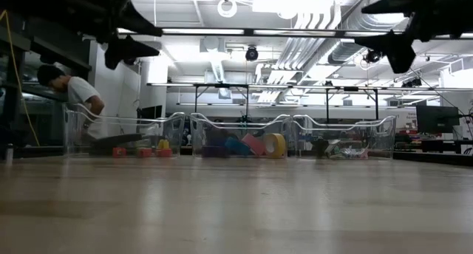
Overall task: Pick and place Stapler, Stapler remover, tape
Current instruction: Return to Home Position
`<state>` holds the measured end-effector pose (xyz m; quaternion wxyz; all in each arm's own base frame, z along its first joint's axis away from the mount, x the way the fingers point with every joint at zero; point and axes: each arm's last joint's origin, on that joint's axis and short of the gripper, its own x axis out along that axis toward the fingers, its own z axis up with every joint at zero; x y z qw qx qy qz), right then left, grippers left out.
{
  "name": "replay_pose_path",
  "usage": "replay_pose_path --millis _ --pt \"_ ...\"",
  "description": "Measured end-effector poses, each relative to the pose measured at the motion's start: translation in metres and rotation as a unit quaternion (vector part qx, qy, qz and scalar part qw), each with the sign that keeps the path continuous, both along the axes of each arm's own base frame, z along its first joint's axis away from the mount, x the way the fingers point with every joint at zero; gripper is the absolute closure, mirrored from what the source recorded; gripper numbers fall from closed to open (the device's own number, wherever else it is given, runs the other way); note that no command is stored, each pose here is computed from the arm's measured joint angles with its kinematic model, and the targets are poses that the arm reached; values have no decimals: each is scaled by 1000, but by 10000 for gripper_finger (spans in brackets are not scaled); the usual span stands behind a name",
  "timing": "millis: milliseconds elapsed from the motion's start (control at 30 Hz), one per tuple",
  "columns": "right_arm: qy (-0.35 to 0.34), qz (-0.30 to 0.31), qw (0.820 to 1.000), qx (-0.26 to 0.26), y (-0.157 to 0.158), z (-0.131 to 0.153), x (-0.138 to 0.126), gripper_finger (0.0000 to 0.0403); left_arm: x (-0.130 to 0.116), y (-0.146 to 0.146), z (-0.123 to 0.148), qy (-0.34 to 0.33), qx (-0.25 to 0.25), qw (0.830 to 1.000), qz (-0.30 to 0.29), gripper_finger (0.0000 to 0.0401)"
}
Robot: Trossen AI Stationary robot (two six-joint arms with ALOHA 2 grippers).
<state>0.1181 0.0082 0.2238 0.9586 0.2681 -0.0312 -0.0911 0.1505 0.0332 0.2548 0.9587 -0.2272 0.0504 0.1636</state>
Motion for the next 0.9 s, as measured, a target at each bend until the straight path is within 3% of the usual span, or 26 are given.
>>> replay_pose_path --millis 300,533,700,900 --pt "9 -8 1000 -2 -13 -9 -38 139 -14 -17 -33 -43 -17 998 46 170" --pt "9 -15 1000 -14 -16 -15 -34 139 -19 -27 -47 -63 -15 992 105 170" --pt "-51 23 998 -24 -17 -32 -24 139 -20 -31 -57 -120 -27 989 76 170" --pt "-24 32 999 -15 -18 -51 -20 139 -21 -32 -62 -135 -41 989 52 170"
